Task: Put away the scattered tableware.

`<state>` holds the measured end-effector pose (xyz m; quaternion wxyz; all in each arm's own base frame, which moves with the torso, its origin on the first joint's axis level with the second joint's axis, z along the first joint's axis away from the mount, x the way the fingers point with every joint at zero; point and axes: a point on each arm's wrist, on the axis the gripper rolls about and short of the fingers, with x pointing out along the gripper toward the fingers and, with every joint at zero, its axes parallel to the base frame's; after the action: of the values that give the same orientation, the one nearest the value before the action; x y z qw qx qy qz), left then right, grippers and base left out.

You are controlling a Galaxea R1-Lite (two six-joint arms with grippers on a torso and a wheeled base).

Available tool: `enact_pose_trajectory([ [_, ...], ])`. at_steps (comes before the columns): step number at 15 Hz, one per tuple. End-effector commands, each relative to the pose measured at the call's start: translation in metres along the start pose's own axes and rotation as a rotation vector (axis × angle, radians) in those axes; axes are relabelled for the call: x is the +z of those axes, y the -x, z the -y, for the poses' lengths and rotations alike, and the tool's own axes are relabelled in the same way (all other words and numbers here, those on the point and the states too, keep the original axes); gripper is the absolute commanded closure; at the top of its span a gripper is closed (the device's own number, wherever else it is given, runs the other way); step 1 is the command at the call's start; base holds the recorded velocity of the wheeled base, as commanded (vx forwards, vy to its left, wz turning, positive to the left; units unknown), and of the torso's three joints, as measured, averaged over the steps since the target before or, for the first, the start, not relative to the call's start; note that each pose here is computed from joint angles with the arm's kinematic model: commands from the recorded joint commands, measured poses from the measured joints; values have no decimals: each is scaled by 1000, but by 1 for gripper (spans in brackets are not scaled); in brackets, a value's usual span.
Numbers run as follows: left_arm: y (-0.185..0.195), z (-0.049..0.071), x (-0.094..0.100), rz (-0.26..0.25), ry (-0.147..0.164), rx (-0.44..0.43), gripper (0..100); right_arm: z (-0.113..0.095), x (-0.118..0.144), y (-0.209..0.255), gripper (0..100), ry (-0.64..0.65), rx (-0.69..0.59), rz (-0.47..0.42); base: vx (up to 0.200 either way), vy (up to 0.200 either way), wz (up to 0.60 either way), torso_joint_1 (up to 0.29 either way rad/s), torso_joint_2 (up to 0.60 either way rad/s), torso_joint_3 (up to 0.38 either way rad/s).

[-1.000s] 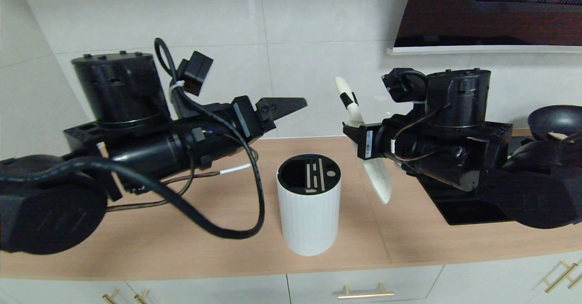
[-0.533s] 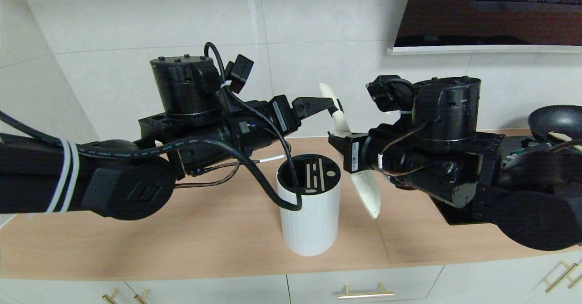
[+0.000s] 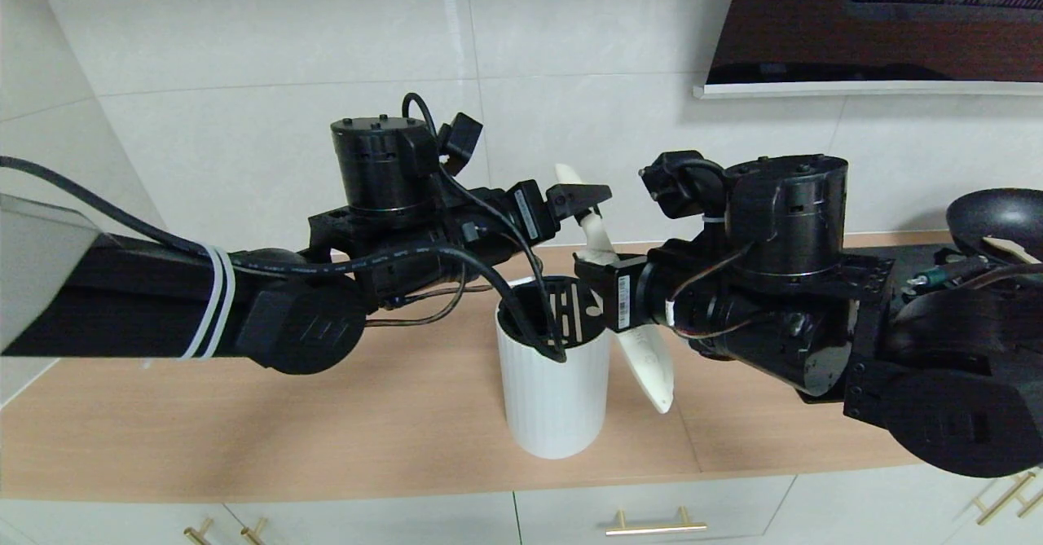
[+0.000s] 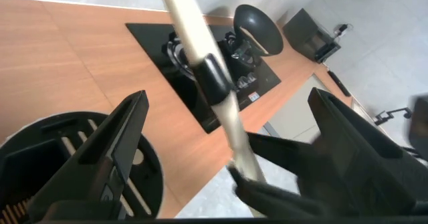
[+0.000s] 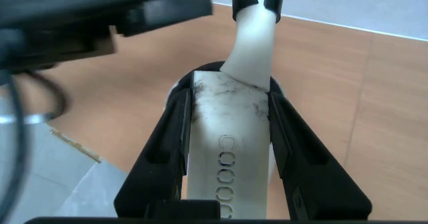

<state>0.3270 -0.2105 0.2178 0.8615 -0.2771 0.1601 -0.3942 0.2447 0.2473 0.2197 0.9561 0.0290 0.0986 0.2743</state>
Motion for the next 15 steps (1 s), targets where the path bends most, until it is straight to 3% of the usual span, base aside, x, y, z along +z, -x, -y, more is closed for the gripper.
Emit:
enact_pose_trajectory([
  [1,-3,-2,-1,-2,2,3,0,-10,-6,2,100,8,28,-15,0,0,0,0,0,0],
  [7,-3,-1,0,15,0,9,0,-14,-11,0,100,6,41,-13,0,0,0,0,0,0],
  [15,-7,-4,-6,0,5,16,0,-14,-9,1,100,0,43,-6,0,0,0,0,0,0],
])
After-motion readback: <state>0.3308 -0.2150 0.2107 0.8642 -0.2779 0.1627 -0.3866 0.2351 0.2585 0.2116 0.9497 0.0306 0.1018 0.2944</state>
